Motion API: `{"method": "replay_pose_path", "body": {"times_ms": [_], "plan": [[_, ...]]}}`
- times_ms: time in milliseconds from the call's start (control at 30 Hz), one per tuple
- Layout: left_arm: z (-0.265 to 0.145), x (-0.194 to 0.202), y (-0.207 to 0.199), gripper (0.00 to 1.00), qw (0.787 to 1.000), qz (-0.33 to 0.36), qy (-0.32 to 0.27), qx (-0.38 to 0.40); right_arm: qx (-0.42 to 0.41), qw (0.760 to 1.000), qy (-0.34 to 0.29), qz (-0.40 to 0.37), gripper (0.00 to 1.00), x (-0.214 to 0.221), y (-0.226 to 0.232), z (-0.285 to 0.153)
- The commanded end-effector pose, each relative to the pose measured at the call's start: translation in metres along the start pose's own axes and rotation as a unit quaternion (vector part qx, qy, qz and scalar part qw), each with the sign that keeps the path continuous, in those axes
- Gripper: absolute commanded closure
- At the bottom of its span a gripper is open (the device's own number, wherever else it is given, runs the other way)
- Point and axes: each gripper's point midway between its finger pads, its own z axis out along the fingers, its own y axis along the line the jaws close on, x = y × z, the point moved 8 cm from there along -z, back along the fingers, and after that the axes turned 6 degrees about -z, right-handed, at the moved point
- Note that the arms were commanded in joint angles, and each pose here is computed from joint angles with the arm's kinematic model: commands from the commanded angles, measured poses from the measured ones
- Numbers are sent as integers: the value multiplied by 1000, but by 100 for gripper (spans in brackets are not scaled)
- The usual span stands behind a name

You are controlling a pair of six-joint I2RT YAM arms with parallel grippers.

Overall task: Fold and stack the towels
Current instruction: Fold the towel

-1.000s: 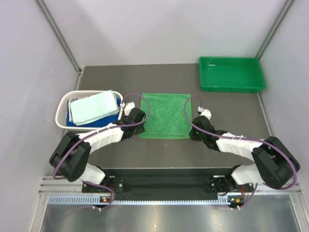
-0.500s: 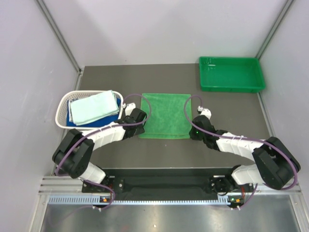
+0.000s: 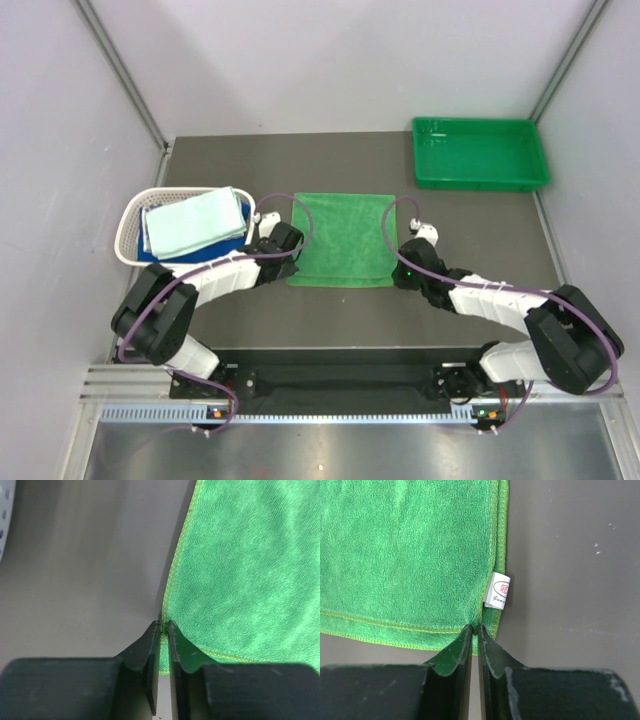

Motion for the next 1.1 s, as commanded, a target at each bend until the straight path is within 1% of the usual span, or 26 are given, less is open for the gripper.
{"method": "replay_pose_path", "body": {"times_ms": [0, 133, 167, 333, 533, 633, 700, 733, 767, 833, 867, 933, 967, 1000, 1033, 1067], "plan": [[-5, -20, -12, 87, 999, -5, -31, 16, -13, 999, -34, -3, 92, -17, 11, -6], [-6, -25, -13, 96, 999, -1, -35, 19, -14, 999, -36, -2, 94, -18, 12, -6], [-7, -26, -14, 100, 999, 0, -37, 21, -13, 999, -35, -3, 94, -18, 11, -7], [-13, -34, -18, 100, 999, 4, -42, 30, -16, 999, -42, -5, 100, -23, 13, -11], [-27, -57, -33, 100, 997, 3, -64, 53, -11, 998, -59, -14, 100, -44, 15, -23], [-30, -78, -44, 100, 995, 1, -83, 62, -9, 996, -83, -18, 100, -73, 18, -27], [-34, -98, -55, 100, 992, -6, -104, 74, -4, 996, -90, -28, 100, -88, 15, -23], [-33, -108, -56, 100, 991, -11, -111, 75, -13, 994, -107, -29, 100, -105, 20, -26], [-33, -123, -67, 100, 988, -19, -128, 88, -14, 992, -119, -39, 100, -116, 20, -26], [-30, -144, -71, 100, 984, -23, -147, 95, -12, 990, -137, -41, 100, -137, 16, -22], [-28, -162, -82, 100, 980, -30, -168, 106, -18, 986, -161, -48, 100, -161, 19, -26], [-23, -186, -85, 100, 976, -35, -188, 106, -12, 983, -174, -49, 100, -185, 12, -17], [-20, -203, -95, 100, 972, -41, -200, 119, -23, 978, -199, -58, 100, -209, 17, -22], [-17, -213, -98, 100, 969, -41, -209, 127, -14, 979, -196, -59, 100, -219, 10, -10], [-11, -231, -101, 100, 965, -50, -221, 130, -24, 974, -218, -61, 100, -243, 14, -14], [-8, -239, -105, 100, 963, -50, -222, 144, -24, 972, -223, -66, 100, -253, 13, -12]]}}
